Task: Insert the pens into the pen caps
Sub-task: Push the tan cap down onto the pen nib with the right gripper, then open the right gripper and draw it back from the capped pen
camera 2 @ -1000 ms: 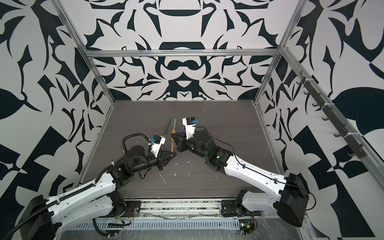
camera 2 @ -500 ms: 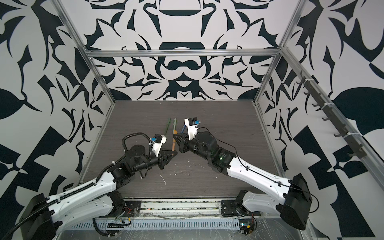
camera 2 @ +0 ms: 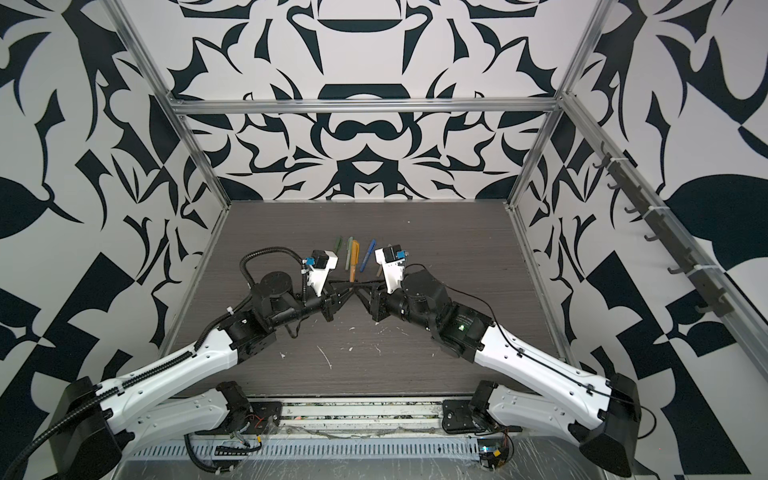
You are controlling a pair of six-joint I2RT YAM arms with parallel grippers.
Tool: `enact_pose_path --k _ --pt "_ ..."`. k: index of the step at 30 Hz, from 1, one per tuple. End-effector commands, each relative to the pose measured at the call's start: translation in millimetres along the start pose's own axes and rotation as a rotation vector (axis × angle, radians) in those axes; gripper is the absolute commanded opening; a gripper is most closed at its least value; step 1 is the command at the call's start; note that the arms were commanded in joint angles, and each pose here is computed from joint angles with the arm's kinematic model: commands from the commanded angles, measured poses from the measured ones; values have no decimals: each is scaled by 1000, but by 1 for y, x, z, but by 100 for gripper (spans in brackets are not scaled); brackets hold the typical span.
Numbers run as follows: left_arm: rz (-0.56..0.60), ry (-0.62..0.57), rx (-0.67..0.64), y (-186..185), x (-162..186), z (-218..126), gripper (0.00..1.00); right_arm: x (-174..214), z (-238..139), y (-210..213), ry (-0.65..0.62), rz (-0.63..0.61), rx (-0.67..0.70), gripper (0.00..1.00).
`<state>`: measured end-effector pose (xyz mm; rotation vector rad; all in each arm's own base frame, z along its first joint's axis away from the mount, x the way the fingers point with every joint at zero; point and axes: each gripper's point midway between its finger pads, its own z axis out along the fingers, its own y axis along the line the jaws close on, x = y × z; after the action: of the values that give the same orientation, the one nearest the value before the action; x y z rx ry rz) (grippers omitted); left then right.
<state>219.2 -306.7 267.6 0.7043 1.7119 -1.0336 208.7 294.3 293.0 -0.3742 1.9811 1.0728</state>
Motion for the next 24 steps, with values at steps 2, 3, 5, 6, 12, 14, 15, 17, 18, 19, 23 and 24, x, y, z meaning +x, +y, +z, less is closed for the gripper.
enact_pose_path --k 2,3,5,6,12,14,15,17,18,19,23,24 --pt "42 -50 16 -5 -18 3 4 -20 -28 -3 -60 -29 69 29" --pt "41 -48 19 -5 -18 4 4 -19 -32 -12 -61 -30 113 29" --pt "39 -26 32 -6 -14 9 4 -16 -42 -29 -60 -33 206 28" --pt "38 -13 35 -5 -12 11 4 -14 -47 -36 -58 -35 244 28" --pt "26 39 41 -3 -1 21 4 -23 -72 -58 -109 -85 381 30" --pt "17 39 37 -2 0 22 4 -28 -78 -59 -122 -102 408 32" --pt "14 40 36 -2 1 23 4 -30 -79 -57 -119 -122 401 33" --pt "10 54 39 -3 5 26 4 -37 -78 -45 -125 -186 355 31" --pt "13 58 37 -4 7 27 4 -44 -80 -43 -143 -191 360 29" --pt "15 61 34 -4 8 28 3 -51 -83 -43 -163 -192 381 29" --pt "21 66 21 -4 11 28 3 -83 -85 -16 -196 -220 332 30" --pt "21 67 20 -4 11 28 3 -90 -85 -9 -206 -224 309 31"
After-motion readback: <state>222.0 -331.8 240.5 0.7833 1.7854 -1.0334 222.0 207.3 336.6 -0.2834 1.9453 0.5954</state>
